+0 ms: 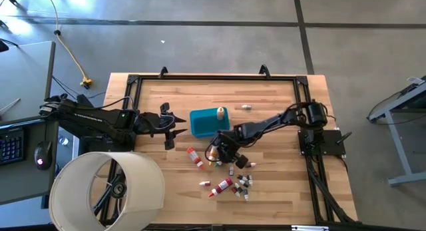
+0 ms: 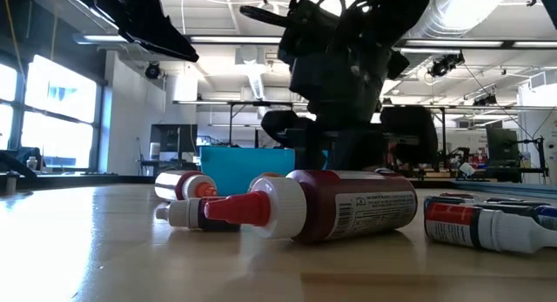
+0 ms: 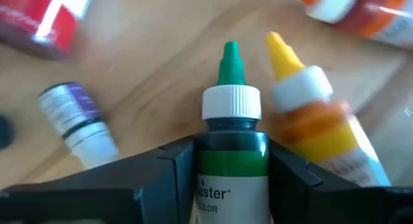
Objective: Pick & Place food coloring
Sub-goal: Put the big green food coloring bottle into the bin
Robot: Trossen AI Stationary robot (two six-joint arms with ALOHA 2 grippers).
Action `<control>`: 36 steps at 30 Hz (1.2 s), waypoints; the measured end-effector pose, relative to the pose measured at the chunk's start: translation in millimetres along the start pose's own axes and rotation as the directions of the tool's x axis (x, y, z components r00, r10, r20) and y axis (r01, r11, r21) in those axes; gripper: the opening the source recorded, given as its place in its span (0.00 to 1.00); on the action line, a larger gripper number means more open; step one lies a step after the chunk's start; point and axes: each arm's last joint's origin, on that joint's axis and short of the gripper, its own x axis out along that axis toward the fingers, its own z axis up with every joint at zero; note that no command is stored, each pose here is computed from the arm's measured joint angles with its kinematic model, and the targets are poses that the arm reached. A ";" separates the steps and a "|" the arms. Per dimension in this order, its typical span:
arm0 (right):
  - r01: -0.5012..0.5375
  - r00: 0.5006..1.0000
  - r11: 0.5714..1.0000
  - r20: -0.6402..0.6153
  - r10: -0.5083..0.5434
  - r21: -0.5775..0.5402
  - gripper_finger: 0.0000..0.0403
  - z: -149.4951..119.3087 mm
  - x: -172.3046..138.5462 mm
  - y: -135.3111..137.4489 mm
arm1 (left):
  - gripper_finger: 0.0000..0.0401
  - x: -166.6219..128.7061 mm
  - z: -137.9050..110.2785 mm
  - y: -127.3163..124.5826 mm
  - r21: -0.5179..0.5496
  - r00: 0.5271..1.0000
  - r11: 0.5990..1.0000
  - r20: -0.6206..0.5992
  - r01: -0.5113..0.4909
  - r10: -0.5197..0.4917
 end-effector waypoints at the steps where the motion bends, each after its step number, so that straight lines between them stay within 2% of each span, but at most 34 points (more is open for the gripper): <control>1: 0.013 1.000 1.000 0.000 -0.013 0.015 0.33 1.3 -3.7 -0.4 | 0.40 -0.1 0.1 0.0 -0.001 1.000 1.000 0.002 0.000 0.000; 8: 0.190 0.982 0.982 0.010 -0.190 0.010 0.35 20.8 -53.6 -4.0 | 0.40 0.0 0.0 0.1 -0.001 1.000 1.000 0.001 -0.004 0.004; 12: 0.334 0.940 0.942 0.066 -0.335 0.023 0.34 30.5 -100.5 -9.5 | 0.40 0.0 1.0 0.1 -0.004 1.000 1.000 0.010 -0.005 0.005; 14: 0.398 0.910 0.915 0.103 -0.402 0.060 0.34 26.6 -121.0 -13.1 | 0.40 -0.1 0.9 0.2 -0.007 1.000 1.000 0.009 -0.006 0.006; 16: 0.417 0.885 0.903 0.176 -0.430 0.106 0.34 14.6 -133.3 -16.0 | 0.40 -0.1 0.8 0.2 -0.007 1.000 1.000 0.008 -0.006 0.006; 18: 0.423 0.837 0.895 0.316 -0.446 0.144 0.34 -1.4 -140.1 -19.5 | 0.40 0.0 0.9 0.2 -0.007 1.000 1.000 0.009 -0.006 0.006; 20: 0.442 0.756 0.876 0.445 -0.479 0.193 0.34 -22.6 -140.7 -21.4 | 0.40 0.0 1.0 0.2 -0.007 1.000 1.000 0.010 -0.008 0.008; 23: 0.513 0.572 0.804 0.579 -0.582 0.301 0.34 -53.5 -134.1 -19.9 | 0.40 0.0 0.9 0.5 -0.008 1.000 1.000 0.010 -0.019 0.019; 25: 0.518 0.444 0.766 0.647 -0.620 0.380 0.34 -66.4 -128.5 -18.0 | 0.40 0.0 0.9 0.7 -0.007 1.000 1.000 0.009 -0.026 0.026; 26: 0.497 0.400 0.762 0.670 -0.625 0.414 0.34 -70.5 -124.1 -16.9 | 0.40 0.0 0.9 0.9 -0.008 0.999 0.999 0.010 -0.033 0.033; 28: 0.449 0.364 0.763 0.685 -0.631 0.464 0.34 -76.2 -109.8 -17.7 | 0.40 -0.1 1.0 1.4 -0.008 0.999 0.999 0.010 -0.049 0.049; 32: 0.459 0.388 0.717 0.607 -0.694 0.526 0.36 -83.7 -75.9 -27.8 | 0.40 -0.1 1.3 1.8 -0.010 0.998 0.998 0.014 -0.064 0.064; 36: 0.491 0.337 0.694 0.621 -0.708 0.526 0.38 -73.8 -74.4 -42.1 | 0.40 -0.2 5.0 1.7 -0.053 0.997 0.997 0.050 -0.057 0.060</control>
